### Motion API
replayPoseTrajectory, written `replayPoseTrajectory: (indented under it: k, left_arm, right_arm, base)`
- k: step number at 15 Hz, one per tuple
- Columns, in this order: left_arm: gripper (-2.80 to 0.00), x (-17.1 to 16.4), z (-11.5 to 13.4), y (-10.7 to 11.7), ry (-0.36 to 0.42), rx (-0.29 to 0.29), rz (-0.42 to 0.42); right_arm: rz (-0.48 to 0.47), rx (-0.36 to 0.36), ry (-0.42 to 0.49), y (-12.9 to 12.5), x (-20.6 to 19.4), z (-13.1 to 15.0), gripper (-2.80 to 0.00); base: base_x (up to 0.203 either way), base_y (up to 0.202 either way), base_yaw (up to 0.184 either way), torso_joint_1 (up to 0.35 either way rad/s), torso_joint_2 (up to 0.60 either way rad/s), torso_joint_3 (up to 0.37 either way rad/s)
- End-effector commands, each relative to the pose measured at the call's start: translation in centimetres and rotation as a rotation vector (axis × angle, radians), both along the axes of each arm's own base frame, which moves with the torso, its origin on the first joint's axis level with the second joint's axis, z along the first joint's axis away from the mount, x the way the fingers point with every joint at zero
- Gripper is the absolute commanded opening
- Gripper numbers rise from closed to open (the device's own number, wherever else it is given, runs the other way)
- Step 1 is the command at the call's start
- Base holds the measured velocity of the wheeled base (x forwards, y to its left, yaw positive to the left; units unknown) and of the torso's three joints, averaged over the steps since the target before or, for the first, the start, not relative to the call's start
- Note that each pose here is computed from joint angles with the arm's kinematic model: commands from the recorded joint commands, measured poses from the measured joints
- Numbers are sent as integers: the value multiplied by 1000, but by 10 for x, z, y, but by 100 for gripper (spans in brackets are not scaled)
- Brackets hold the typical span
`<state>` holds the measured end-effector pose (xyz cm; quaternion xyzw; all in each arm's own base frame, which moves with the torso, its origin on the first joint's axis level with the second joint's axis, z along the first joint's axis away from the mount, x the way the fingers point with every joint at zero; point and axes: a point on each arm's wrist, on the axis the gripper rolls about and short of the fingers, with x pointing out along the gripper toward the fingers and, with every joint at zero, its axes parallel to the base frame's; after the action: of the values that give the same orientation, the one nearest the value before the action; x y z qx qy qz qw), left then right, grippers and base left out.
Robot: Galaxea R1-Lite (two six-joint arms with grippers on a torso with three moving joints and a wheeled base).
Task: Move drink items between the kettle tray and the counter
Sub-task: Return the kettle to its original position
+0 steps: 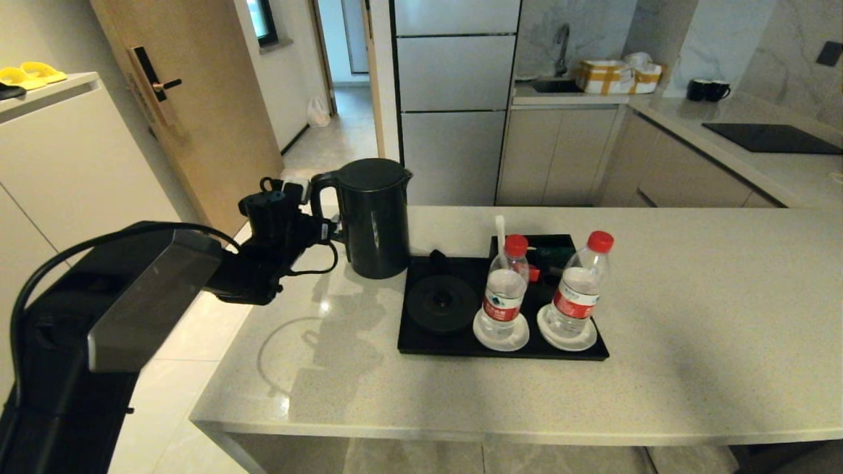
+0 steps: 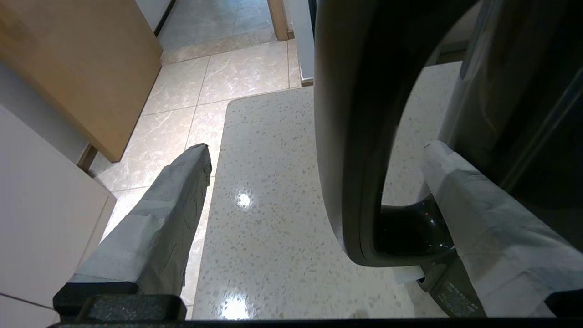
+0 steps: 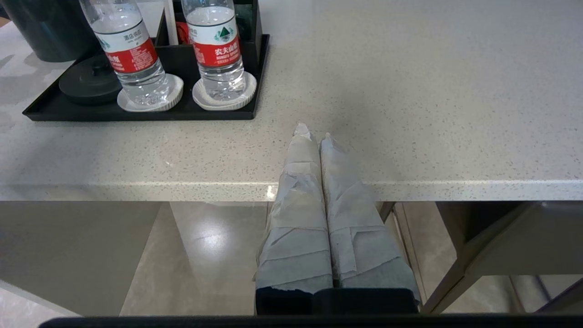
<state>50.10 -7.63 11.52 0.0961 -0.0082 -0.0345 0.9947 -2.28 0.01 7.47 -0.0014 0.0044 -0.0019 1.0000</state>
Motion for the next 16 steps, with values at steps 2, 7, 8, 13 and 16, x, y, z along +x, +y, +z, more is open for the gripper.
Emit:
replayPoseTrajectory:
  k: [2,7,8,13,16]
  left_arm:
    - [0,4,-7,-1,2,1,0]
    - [0,12,-4,5,-18,-1,38]
    - [0,13,-5,6,-15,0,41]
    - [0,18,-1,17,-15,0,63]
    - [0,23,-4,19,-11,0,71]
  right_arm:
    - [-1,0,-1,0,0,0,-280]
    - [1,0,-2,0,0,0,-280]
    - [-1,0,-1,0,0,0,-280]
    - [1,0,-2,0,0,0,-280]
    - [0,0,-1,0,0,0,-280]
  base:
    - [0,0,0,0,0,0]
    - [0,0,0,0,0,0]
    - [0,0,0,0,0,0]
    - [0,0,0,0,0,0]
    - [0,0,0,0,0,0]
